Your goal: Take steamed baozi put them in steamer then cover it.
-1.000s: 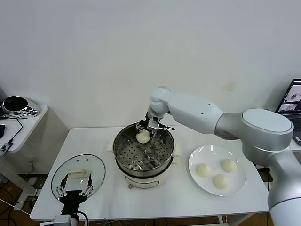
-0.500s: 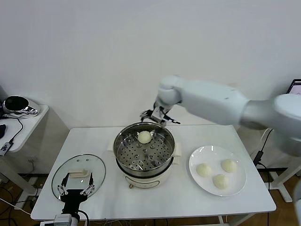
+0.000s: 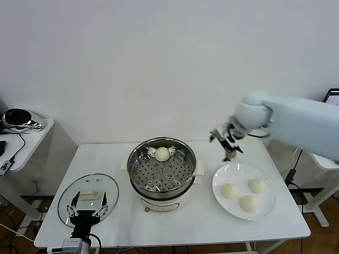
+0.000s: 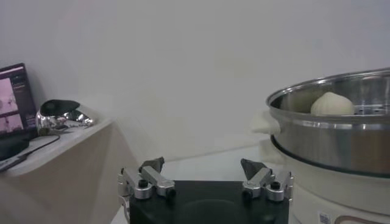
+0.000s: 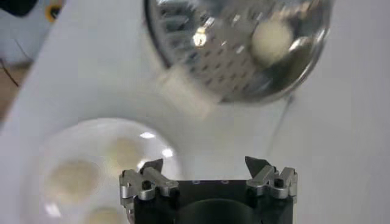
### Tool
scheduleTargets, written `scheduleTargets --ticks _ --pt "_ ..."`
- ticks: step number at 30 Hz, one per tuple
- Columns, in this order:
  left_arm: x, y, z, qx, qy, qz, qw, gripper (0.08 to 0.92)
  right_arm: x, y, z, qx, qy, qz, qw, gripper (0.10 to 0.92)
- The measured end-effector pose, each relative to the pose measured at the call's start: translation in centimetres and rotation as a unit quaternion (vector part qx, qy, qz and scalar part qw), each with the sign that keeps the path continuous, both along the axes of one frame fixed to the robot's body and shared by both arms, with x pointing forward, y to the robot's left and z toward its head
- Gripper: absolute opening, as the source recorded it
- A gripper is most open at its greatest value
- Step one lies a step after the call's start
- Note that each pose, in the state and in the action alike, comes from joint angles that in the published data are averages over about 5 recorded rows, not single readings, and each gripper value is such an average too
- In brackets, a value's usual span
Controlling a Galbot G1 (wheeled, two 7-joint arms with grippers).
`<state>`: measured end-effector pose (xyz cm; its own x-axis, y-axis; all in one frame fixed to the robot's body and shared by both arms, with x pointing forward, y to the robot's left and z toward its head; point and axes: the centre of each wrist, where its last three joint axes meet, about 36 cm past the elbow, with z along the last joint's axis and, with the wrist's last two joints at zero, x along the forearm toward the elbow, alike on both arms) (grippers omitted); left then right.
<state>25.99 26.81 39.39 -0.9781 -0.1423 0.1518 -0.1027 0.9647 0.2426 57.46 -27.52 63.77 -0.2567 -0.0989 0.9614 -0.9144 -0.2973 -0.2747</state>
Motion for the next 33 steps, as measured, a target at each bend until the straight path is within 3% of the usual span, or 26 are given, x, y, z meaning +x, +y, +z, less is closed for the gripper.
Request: scheduleTargets --ticks 15,33 --pt "-0.1 0.6 0.0 0.005 0.000 0.012 1.000 0.823 0.2 -3.7 -9.7 -0.006 0.031 -0.053 0.998 0.823" --pt "-0.2 0.6 -0.2 0.005 0.002 0.017 1.000 0.823 2.1 -2.7 -17.8 0.000 0.057 -0.064 0.996 0.823"
